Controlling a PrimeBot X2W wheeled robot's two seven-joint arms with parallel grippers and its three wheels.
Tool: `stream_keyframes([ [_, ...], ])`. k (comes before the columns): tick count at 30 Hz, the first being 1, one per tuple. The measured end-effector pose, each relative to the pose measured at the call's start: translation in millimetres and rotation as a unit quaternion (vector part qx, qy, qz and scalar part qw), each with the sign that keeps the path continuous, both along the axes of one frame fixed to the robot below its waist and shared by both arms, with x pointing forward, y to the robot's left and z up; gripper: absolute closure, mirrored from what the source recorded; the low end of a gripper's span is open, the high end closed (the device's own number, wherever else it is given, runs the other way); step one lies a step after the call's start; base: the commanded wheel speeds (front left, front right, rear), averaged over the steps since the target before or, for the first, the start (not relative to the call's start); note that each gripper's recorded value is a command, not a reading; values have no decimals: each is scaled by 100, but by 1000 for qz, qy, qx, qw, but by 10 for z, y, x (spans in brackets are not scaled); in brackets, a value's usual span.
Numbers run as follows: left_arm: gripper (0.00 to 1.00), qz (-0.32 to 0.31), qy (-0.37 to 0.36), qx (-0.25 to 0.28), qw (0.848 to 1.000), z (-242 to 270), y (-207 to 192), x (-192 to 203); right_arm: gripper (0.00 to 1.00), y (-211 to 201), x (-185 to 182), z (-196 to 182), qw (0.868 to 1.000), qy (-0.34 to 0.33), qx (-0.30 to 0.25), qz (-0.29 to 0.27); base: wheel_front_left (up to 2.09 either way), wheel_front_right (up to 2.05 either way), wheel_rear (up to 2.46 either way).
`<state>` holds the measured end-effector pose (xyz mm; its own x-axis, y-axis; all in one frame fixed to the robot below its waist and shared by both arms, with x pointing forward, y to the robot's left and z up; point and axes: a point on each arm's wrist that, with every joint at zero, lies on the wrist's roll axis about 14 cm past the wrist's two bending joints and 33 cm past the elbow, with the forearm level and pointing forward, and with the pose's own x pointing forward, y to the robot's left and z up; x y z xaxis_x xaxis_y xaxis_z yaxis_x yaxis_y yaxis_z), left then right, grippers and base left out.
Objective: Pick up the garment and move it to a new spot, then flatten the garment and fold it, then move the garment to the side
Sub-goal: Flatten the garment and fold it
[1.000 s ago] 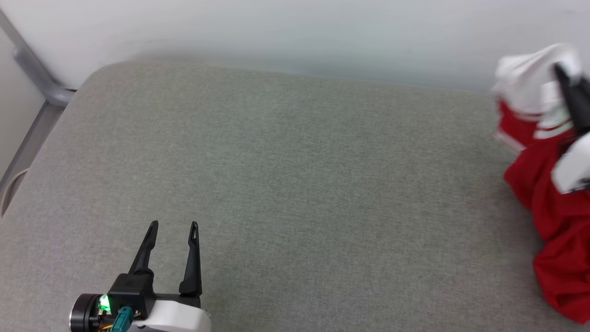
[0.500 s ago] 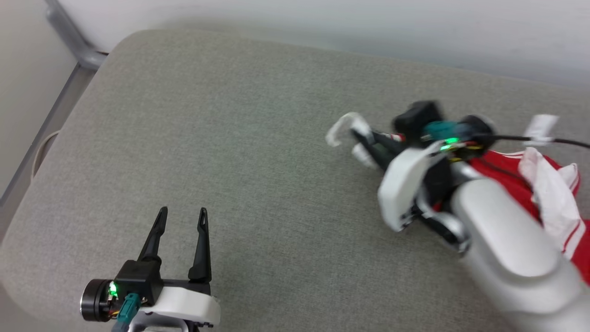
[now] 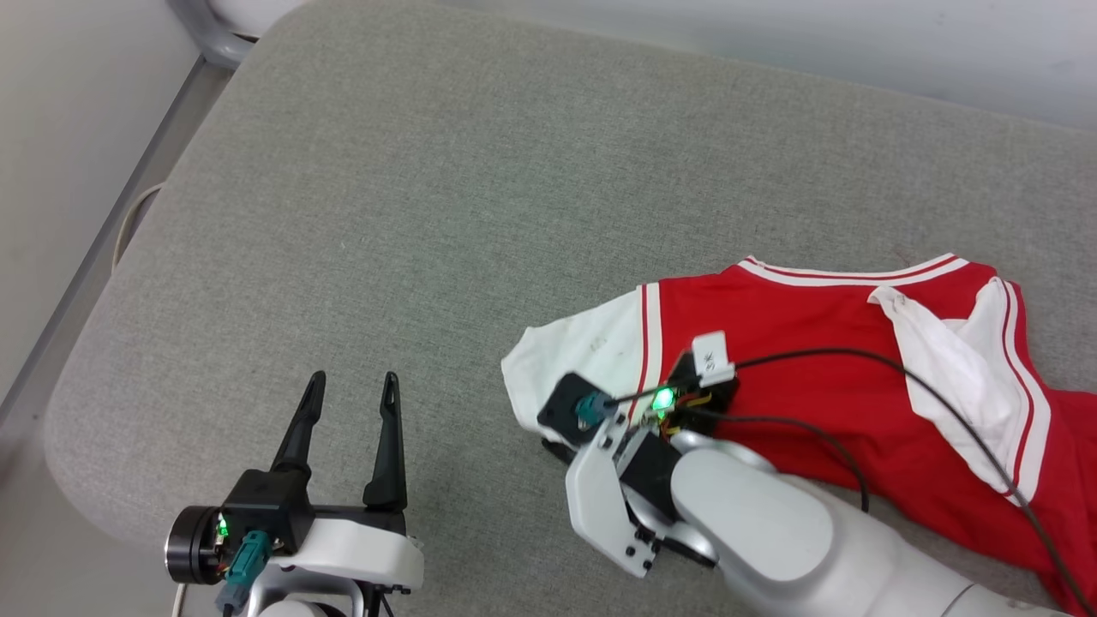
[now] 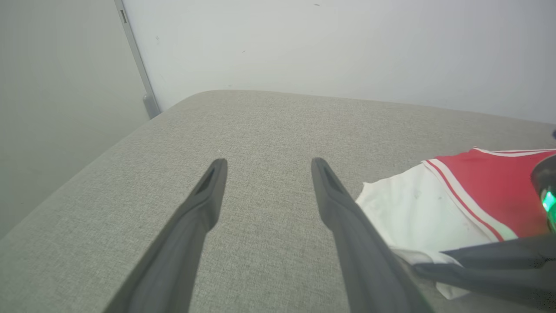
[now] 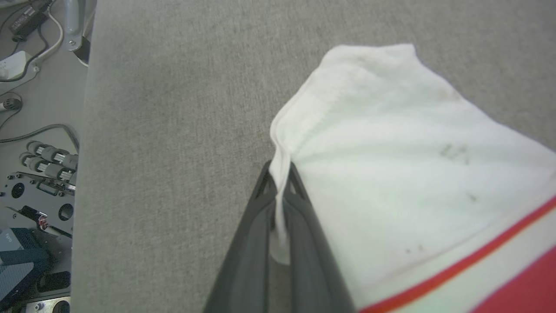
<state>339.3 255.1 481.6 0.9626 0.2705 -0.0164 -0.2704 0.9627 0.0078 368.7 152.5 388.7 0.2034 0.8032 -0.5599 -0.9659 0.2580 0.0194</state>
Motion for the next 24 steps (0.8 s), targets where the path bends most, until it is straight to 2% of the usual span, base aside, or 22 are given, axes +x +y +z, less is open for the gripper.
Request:
stream_keyframes([
  [3, 0, 4, 1, 2, 1000, 0, 19, 10, 100, -51, -164, -222, 999, 21, -38, 21, 0, 0, 0],
  [8, 0, 4, 1, 1, 1000, -7, 20, 31, 100, -82, -188, -280, 998, 39, -41, 12, 0, 0, 0],
  [9, 0, 4, 1, 1, 1000, -7, 20, 31, 60, -82, -188, -280, 998, 39, -41, 12, 0, 0, 0],
  [10, 0, 2, -2, 2, 1000, 6, 13, 39, 0, -68, -169, -221, 999, 33, -23, 9, 0, 0, 0],
  [12, 0, 0, -4, 2, 1000, 20, 8, 43, 0, -48, -133, -153, 1000, 22, -9, 8, 0, 0, 0],
  [16, 0, -4, -14, 7, 1000, 87, -9, 23, 0, -30, 122, 225, 997, -26, 64, -20, 0, 0, 0],
  [20, 0, -11, -16, 9, 1000, 93, -53, -53, 0, -162, 404, 651, 986, -74, 133, -62, 0, 0, 0],
  [21, 0, -15, -20, 10, 1000, 113, -73, -73, 0, -315, 550, 825, 979, -101, 153, -87, 0, 0, 0],
  [24, 0, -19, -22, 11, 1000, 124, -97, -99, 0, -496, 679, 982, 971, -125, 168, -112, 0, 0, 0],
])
